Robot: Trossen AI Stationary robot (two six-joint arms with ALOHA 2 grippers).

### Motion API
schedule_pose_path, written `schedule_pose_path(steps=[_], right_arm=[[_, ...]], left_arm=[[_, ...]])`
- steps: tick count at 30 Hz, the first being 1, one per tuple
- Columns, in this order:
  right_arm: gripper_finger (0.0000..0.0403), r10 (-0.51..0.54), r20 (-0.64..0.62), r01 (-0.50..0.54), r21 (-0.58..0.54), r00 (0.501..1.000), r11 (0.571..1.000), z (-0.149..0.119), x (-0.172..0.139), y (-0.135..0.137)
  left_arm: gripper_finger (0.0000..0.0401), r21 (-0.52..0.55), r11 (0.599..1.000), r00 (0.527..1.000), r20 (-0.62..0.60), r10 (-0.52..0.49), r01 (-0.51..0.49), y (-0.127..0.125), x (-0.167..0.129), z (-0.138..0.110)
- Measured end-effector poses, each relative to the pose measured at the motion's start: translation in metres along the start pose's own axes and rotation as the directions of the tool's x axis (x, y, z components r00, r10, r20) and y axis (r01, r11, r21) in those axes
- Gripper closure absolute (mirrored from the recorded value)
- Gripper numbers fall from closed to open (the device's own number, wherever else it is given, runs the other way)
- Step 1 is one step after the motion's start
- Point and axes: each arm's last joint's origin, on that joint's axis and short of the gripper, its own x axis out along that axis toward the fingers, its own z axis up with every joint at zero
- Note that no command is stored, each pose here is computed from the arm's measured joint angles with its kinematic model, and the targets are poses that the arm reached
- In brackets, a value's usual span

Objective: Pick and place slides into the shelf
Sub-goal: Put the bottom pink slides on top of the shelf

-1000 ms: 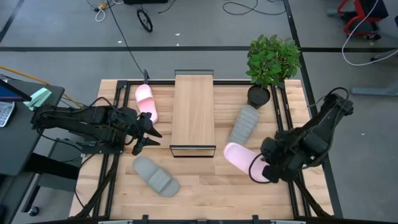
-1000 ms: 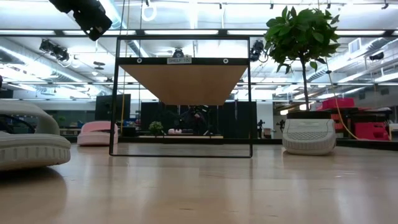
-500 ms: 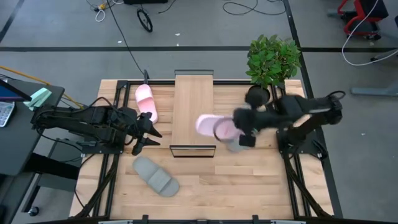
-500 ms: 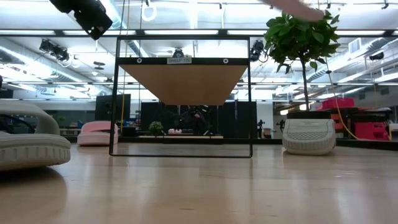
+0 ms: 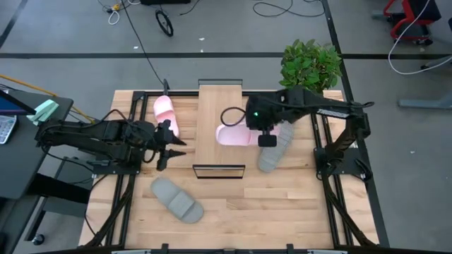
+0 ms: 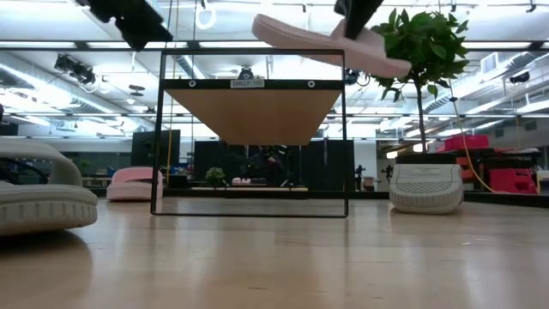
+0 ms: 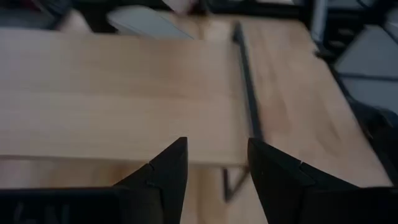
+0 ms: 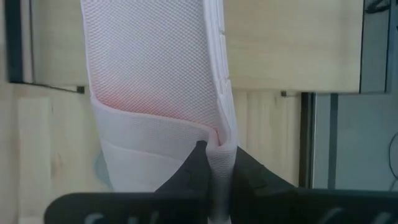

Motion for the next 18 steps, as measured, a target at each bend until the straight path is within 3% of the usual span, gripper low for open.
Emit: schedule_pose_path(steps=[10,18], right_arm=[[0.0375,0.104,0.033,-0.103,-0.027,0.994,0.994,0.008,0.023,-0.029],[0.0375,0.22,-0.02,-0.217,0.105,0.975,0.971,0.014,0.04,-0.037]], left_arm=[[0.0229,-0.102,0.985,0.961,0.228,0.158,-0.138,0.004,-0.004,0.011],[0.0229,-0.183,0.968,0.939,0.266,0.217,-0.172,0.01,-0.018,-0.011]])
